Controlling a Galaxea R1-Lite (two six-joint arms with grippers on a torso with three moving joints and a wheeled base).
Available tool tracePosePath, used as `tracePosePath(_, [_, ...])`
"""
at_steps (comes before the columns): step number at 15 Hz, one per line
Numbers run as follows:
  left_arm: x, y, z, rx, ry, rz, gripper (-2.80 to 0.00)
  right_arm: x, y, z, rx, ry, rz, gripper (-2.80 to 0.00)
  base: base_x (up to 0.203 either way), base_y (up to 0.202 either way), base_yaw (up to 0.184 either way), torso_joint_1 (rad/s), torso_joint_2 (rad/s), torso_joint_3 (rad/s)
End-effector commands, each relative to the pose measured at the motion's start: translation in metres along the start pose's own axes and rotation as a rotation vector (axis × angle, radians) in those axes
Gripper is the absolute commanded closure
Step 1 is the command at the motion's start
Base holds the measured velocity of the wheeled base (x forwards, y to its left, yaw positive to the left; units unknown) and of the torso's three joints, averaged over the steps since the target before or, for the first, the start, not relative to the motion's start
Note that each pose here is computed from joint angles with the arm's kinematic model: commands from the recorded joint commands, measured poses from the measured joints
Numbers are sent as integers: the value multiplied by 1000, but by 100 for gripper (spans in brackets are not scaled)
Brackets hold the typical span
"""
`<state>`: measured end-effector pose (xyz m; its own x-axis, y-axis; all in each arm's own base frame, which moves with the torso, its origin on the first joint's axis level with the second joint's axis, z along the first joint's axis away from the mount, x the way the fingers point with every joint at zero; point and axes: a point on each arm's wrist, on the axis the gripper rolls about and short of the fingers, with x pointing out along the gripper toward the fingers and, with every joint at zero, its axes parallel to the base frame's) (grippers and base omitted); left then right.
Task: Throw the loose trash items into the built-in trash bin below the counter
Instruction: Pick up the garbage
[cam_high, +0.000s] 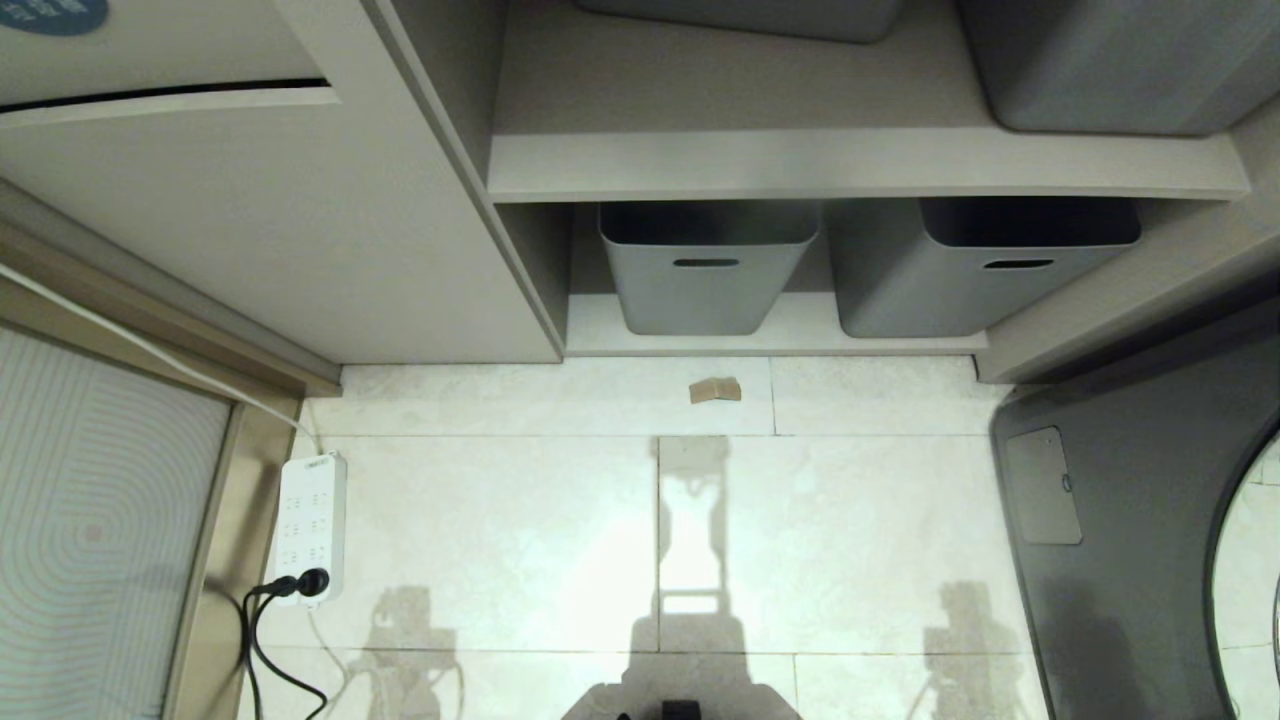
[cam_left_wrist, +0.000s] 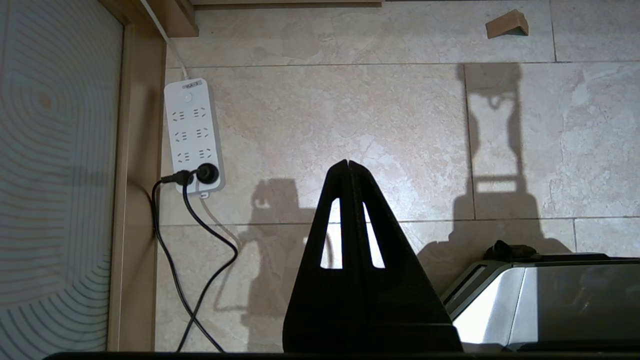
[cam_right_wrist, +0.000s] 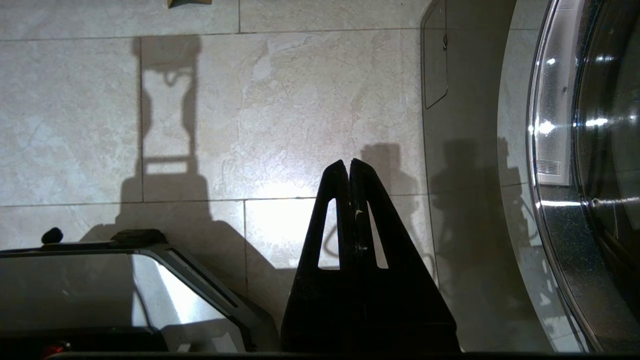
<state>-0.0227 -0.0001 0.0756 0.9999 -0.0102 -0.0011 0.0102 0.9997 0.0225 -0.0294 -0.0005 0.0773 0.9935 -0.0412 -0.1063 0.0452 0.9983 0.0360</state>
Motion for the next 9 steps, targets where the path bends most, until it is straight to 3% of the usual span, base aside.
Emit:
tracePosePath(1, [0, 0, -1, -1, 4, 1, 0, 0, 0, 0, 0, 2, 0, 0, 0, 0, 0, 0, 0, 0])
tracePosePath(9, [0, 0, -1, -19, 0, 1, 0, 0, 0, 0, 0, 1, 0, 0, 0, 0, 0, 0, 0, 0])
